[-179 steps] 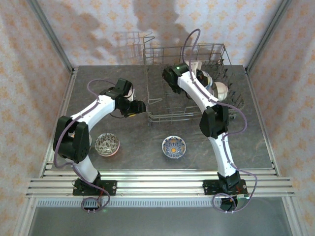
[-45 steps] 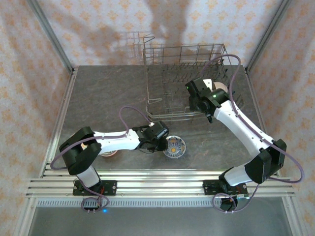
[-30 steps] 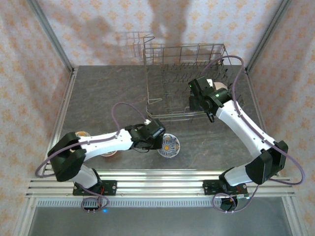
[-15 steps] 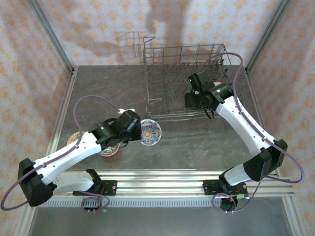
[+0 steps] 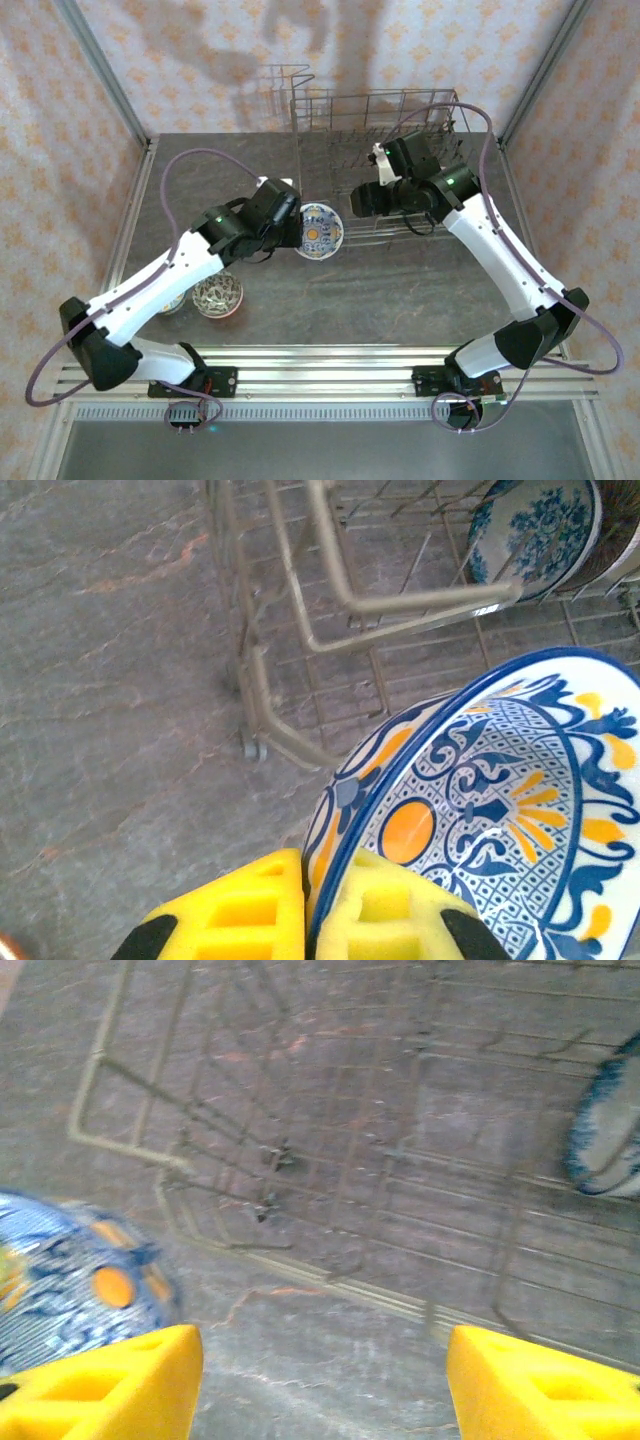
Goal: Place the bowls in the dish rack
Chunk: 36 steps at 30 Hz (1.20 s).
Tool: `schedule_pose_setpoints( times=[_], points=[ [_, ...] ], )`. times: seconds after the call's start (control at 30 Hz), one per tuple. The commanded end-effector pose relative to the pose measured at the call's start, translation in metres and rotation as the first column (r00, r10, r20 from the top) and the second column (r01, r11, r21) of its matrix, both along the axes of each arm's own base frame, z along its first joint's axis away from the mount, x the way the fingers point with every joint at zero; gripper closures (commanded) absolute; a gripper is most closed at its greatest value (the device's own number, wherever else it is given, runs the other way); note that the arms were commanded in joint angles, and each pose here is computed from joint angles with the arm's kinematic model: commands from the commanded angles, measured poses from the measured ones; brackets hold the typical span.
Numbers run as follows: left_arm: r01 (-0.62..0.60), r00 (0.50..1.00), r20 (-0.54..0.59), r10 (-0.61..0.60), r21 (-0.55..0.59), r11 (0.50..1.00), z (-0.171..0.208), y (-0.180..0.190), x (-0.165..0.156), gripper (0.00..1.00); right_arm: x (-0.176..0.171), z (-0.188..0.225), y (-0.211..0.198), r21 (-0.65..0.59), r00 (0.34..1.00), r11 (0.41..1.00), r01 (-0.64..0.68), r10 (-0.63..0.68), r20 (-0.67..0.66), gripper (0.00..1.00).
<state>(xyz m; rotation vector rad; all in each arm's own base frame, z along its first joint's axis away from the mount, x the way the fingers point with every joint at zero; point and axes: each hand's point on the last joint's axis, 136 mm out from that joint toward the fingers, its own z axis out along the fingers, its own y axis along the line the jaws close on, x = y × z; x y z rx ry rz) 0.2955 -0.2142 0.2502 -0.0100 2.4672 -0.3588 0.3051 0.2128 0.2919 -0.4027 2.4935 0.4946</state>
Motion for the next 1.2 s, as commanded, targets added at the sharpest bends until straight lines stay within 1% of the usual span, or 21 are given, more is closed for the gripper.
schedule_pose_setpoints(
  times=[0.0, 0.1, 0.27, 0.37, 0.43, 0.7, 0.77, 0.83, 0.87, 0.93, 1.03, 1.1, 1.17],
  points=[
    [0.041, 0.998, 0.055, -0.041, 0.002, 0.999, 0.021, -0.010, 0.016, 1.00, -0.012, 0.009, 0.017, 0.071, 0.996, 0.993, -0.093, 0.093, 0.003, 0.37],
    [0.065, 0.995, 0.070, -0.064, -0.021, 0.998, 0.028, -0.022, 0.024, 1.00, -0.011, -0.001, 0.016, 0.057, 0.996, 0.994, -0.091, 0.091, -0.012, 0.41],
    [0.080, 0.994, 0.083, -0.077, -0.033, 0.996, 0.034, -0.031, 0.031, 1.00, -0.013, -0.021, 0.018, 0.054, 0.994, 0.994, -0.096, 0.099, -0.051, 0.44],
    [0.088, 0.992, 0.091, -0.085, -0.035, 0.995, 0.038, -0.034, 0.033, 1.00, -0.012, -0.030, 0.018, 0.043, 0.993, 0.995, -0.091, 0.094, -0.069, 0.51],
    [0.090, 0.992, 0.096, -0.086, -0.036, 0.995, 0.040, -0.034, 0.034, 1.00, -0.012, -0.033, 0.018, 0.041, 0.993, 0.995, -0.089, 0.092, -0.075, 0.53],
    [0.097, 0.991, 0.102, -0.091, -0.061, 0.993, 0.041, -0.042, 0.038, 1.00, -0.015, -0.034, 0.022, 0.081, 0.992, 0.992, -0.093, 0.099, -0.080, 0.72],
    [0.095, 0.991, 0.103, -0.087, -0.075, 0.993, 0.040, -0.044, 0.039, 1.00, -0.014, -0.035, 0.021, 0.077, 0.993, 0.993, -0.084, 0.091, -0.081, 0.75],
    [0.095, 0.991, 0.104, -0.086, -0.086, 0.992, 0.040, -0.045, 0.039, 1.00, -0.013, -0.034, 0.020, 0.074, 0.994, 0.994, -0.076, 0.081, -0.077, 0.81],
    [0.097, 0.991, 0.102, -0.088, -0.088, 0.991, 0.039, -0.046, 0.039, 1.00, -0.012, -0.033, 0.019, 0.074, 0.995, 0.995, -0.067, 0.073, -0.072, 0.82],
    [0.097, 0.991, 0.097, -0.088, -0.087, 0.991, 0.038, -0.047, 0.039, 1.00, -0.011, -0.029, 0.018, 0.078, 0.997, 0.995, -0.055, 0.059, -0.058, 0.90],
    [0.087, 0.993, 0.085, -0.080, -0.073, 0.994, 0.035, -0.046, 0.039, 0.94, -0.007, -0.022, 0.013, 0.070, 0.999, 0.997, -0.018, 0.021, -0.036, 0.99],
    [0.079, 0.994, 0.084, -0.073, -0.070, 0.994, 0.035, -0.044, 0.039, 0.84, -0.004, -0.017, 0.009, 0.061, 1.000, 0.998, 0.006, -0.005, -0.022, 1.00],
    [0.076, 0.993, 0.094, -0.069, -0.066, 0.995, 0.039, -0.041, 0.038, 0.71, 0.001, -0.012, 0.003, 0.045, 0.999, 0.998, 0.048, -0.048, -0.005, 1.00]
  ],
)
